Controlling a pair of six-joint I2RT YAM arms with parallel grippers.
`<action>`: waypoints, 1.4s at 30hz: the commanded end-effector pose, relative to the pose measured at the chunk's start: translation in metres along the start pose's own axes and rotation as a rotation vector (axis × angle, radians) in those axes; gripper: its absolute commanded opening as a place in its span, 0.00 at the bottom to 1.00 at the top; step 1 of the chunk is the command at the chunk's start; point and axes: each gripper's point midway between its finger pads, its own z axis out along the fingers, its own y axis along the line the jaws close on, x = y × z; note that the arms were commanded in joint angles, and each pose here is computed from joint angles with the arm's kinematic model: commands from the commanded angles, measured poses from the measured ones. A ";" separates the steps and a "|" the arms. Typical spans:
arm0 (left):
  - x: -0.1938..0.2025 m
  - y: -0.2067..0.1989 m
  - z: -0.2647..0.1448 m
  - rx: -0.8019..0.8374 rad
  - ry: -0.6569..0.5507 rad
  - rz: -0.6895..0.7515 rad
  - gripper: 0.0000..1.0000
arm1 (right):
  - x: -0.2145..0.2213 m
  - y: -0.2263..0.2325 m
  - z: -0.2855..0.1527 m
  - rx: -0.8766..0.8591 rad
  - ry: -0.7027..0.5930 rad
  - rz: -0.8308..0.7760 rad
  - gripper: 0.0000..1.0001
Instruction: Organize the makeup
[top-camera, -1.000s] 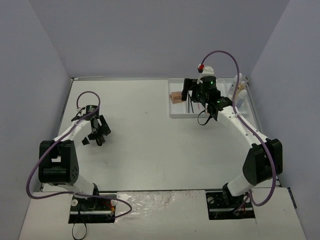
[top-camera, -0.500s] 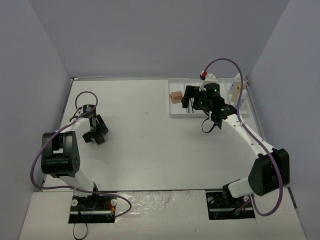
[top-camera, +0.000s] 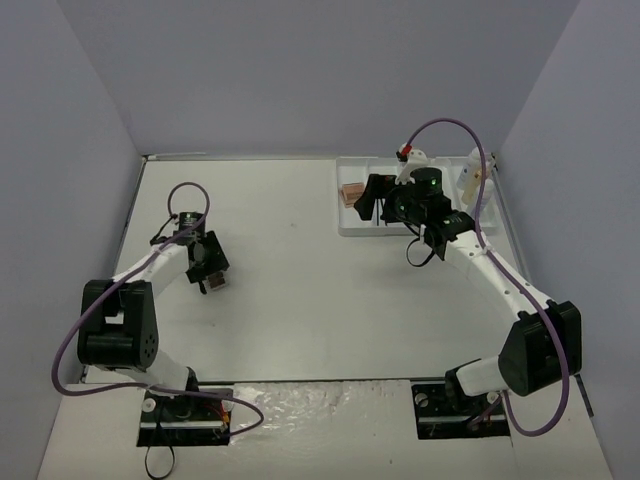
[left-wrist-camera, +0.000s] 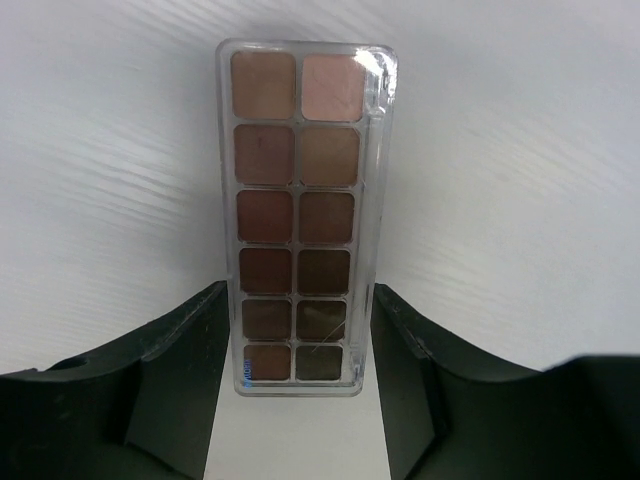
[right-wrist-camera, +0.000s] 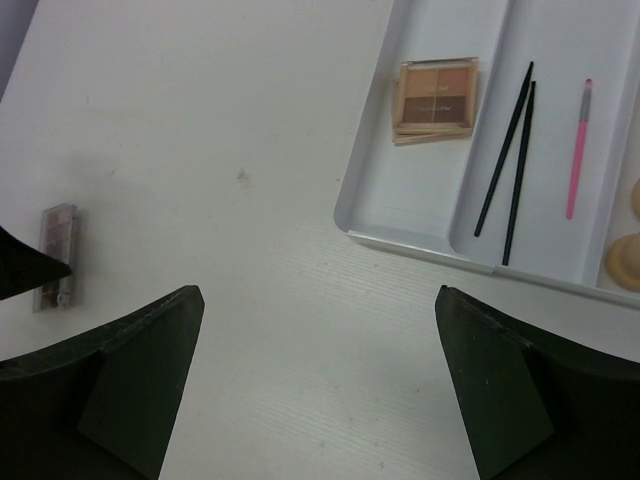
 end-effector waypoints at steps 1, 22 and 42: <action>-0.018 -0.086 -0.064 0.248 -0.120 0.137 0.28 | -0.038 0.046 -0.021 -0.203 -0.100 0.019 0.99; 0.002 -0.259 -0.219 0.923 -0.298 0.292 0.27 | -0.024 0.178 -0.002 -0.473 0.012 0.157 0.84; 0.008 -0.273 -0.230 1.001 -0.311 0.264 0.27 | 0.009 0.161 0.019 -0.352 0.049 0.204 0.48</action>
